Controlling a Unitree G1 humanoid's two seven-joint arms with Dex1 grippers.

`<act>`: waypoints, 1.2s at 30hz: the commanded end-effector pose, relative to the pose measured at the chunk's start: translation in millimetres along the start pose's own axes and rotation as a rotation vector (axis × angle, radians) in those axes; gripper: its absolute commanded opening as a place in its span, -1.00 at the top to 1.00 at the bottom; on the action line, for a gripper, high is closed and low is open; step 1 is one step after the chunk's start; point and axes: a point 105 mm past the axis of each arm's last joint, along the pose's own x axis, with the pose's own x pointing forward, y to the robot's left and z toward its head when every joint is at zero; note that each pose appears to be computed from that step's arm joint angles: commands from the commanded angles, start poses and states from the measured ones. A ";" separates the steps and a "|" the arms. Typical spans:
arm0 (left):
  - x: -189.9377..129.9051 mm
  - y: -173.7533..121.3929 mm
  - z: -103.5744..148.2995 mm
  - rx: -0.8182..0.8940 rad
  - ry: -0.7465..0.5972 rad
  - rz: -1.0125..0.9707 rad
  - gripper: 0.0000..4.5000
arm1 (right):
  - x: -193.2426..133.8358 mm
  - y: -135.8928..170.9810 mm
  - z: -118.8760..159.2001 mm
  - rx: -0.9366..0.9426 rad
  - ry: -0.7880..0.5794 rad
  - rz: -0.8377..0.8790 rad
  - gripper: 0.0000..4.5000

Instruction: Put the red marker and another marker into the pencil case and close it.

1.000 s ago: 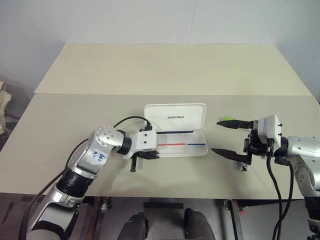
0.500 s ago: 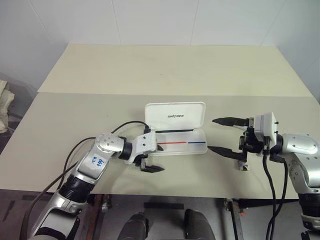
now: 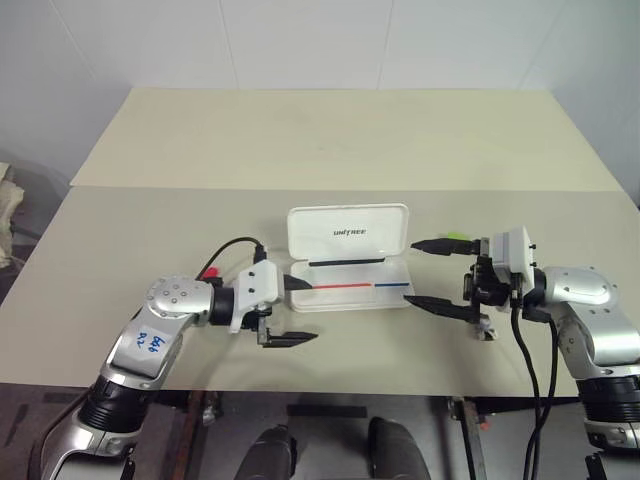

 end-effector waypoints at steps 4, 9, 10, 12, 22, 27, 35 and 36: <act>-34.5 -4.4 21.0 -0.032 -0.153 0.187 -0.99 | 8.1 -3.2 2.9 -0.023 -0.036 0.033 -1.00; -77.2 -0.6 9.0 -0.058 -0.114 0.478 -0.99 | 12.6 -4.5 0.7 -0.019 -0.045 0.055 -1.00; -85.1 2.5 5.3 -0.061 -0.098 0.545 -0.99 | 13.0 -4.6 0.5 -0.018 -0.047 0.058 -1.00; -100.7 6.6 -4.3 -0.082 -0.065 0.673 -0.99 | 14.2 -4.7 -0.1 -0.016 -0.050 0.062 -1.00; -149.7 -7.7 -70.0 -0.264 0.073 0.916 -0.99 | 13.1 -3.3 5.0 -0.024 -0.073 0.120 -1.00; -148.0 -4.6 -94.0 -0.330 0.093 0.921 -0.99 | 13.5 -0.2 14.7 -0.089 -0.088 0.188 -1.00; -122.1 2.1 -122.5 -0.429 0.090 0.854 -0.99 | 12.4 0.4 15.3 -0.098 -0.075 0.201 -1.00; -119.1 2.5 -124.2 -0.442 0.082 0.848 -0.99 | 12.3 0.4 16.0 -0.099 -0.075 0.198 -1.00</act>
